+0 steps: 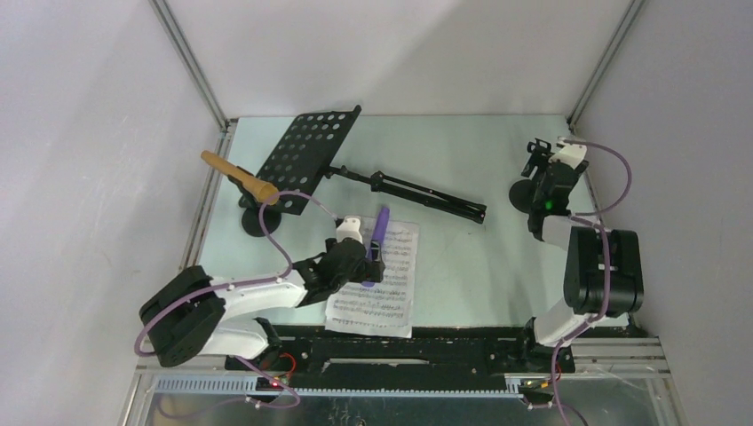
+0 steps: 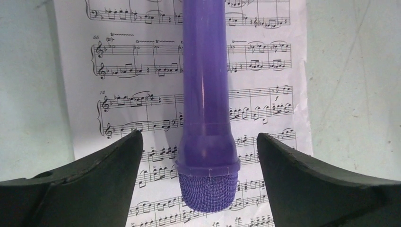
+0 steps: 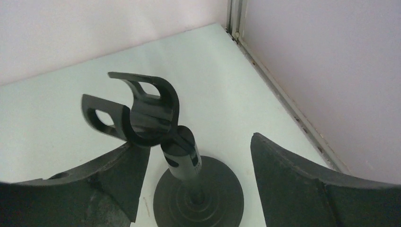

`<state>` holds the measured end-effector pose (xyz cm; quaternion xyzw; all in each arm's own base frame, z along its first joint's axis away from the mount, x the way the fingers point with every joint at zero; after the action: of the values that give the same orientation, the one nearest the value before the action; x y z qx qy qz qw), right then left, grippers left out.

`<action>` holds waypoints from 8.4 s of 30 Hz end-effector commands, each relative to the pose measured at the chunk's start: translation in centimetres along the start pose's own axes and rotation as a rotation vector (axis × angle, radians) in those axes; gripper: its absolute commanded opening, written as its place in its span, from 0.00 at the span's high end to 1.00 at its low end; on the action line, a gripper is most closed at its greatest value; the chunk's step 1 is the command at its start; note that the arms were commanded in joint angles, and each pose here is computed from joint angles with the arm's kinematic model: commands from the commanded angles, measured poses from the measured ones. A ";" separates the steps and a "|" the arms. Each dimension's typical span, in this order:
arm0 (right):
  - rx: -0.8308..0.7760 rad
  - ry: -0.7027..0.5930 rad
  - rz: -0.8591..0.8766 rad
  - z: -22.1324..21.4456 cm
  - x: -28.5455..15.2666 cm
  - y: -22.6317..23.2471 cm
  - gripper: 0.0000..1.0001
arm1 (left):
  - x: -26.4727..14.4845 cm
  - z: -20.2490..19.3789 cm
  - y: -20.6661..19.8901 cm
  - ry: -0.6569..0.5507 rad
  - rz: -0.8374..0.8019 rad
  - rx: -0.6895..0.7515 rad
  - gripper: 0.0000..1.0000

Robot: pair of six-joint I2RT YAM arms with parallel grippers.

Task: Pack up the instrument practice props

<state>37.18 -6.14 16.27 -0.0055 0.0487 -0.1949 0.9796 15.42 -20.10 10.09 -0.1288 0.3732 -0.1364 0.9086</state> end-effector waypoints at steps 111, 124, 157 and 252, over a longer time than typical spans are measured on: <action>0.364 0.251 0.726 9.5 -29.6 -0.1 0.01 | -19.8 20.1 -0.1 -0.440 0.151 -0.469 1.00; 0.361 0.225 0.739 9.5 -30.6 -0.6 0.01 | -18.5 21.7 -10.4 -0.406 -0.057 -0.390 1.00; 0.363 0.340 0.847 9.0 -32.3 -0.5 0.01 | -5.8 12.1 -21.6 -0.219 -0.030 -0.126 0.52; -0.027 -0.517 1.263 0.3 -27.8 14.6 0.48 | -10.7 4.5 -10.9 0.001 -0.558 0.502 1.00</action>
<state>16.67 17.01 15.79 -0.0661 -0.1217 0.4340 0.8902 10.23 -25.62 22.91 0.0231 0.2957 -0.4253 0.8551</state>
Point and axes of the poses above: each gripper's point midway between its finger pads, its own x axis out along the fingers, its own y axis along the line the jaws close on, z = x × y, the point moved 10 cm from there along -x, back along the fingers, and after that the axes turned 4 degrees about -x, right-handed, at the moved point
